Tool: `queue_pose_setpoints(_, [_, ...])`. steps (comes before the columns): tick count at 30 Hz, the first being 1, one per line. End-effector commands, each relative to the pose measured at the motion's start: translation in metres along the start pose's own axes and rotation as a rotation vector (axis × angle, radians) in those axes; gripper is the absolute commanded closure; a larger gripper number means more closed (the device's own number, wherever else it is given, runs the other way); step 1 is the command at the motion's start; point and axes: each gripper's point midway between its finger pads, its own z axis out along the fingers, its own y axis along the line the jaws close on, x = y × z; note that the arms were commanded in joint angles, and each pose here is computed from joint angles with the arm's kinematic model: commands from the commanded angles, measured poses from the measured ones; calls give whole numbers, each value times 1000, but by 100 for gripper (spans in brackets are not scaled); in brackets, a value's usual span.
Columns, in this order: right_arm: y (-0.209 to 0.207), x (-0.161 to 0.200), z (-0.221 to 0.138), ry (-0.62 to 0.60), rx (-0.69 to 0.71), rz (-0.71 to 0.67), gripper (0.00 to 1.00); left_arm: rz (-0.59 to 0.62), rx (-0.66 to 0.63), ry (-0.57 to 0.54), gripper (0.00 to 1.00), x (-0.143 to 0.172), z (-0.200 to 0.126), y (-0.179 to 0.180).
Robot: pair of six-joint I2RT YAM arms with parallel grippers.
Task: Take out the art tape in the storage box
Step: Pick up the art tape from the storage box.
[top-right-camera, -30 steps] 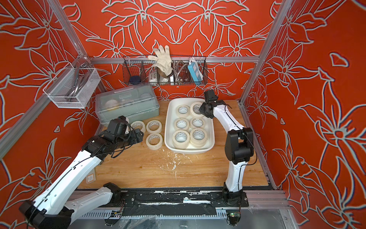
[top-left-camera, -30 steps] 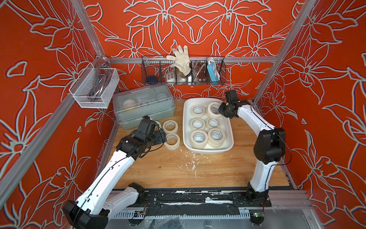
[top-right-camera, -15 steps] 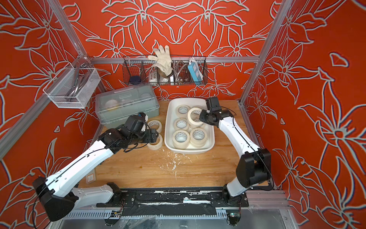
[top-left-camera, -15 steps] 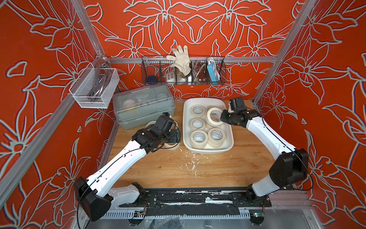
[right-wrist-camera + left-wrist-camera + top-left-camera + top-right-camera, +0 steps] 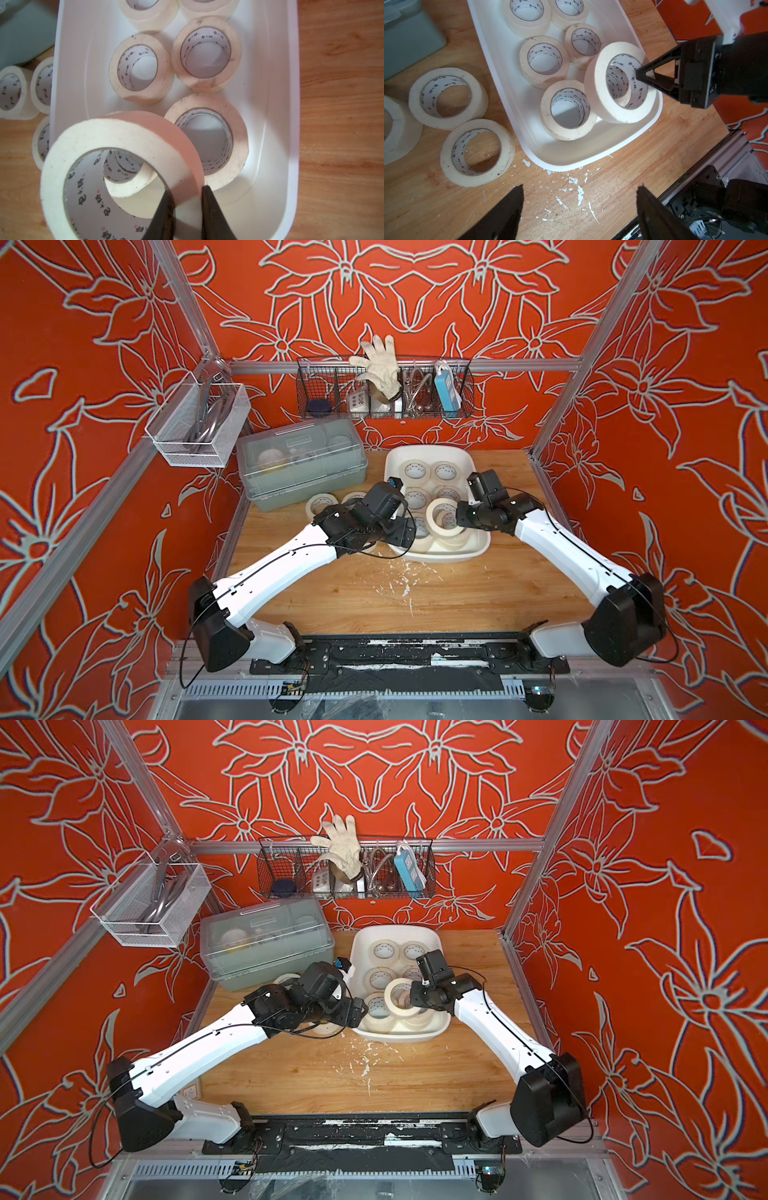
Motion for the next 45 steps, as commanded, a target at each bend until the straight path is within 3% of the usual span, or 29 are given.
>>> queue_pose_setpoints(1, [9,6,-7,-10,-35,-35,100,46,32,4,16,-5,9,-17])
queue_pose_setpoints(17, [19,30,-16,1,-77,-94,100,86,-25,135,26,-1,79,-31])
queue_pose_setpoints(24, [20,34,-19,0,-83,-109,100,99,-63,160,41,-2,102,-30])
queue_pose_setpoints(27, [18,36,-19,-2,-77,-107,100,100,-68,167,56,-2,108,-31])
queue_pose_setpoints(29, [19,37,-19,3,-81,-108,96,103,-71,175,63,-1,111,-31])
queue_pose_setpoints(33, [22,38,-21,15,-98,-119,88,110,-52,197,87,2,115,-34])
queue_pose_setpoints(37, [27,39,-26,20,-131,-123,71,108,-50,192,100,1,112,-34])
queue_pose_setpoints(42, [36,37,-37,3,-192,-133,58,96,-74,180,100,-2,104,-30])
queue_pose_setpoints(45, [44,37,-47,-7,-246,-140,41,67,-114,171,100,-5,97,-20])
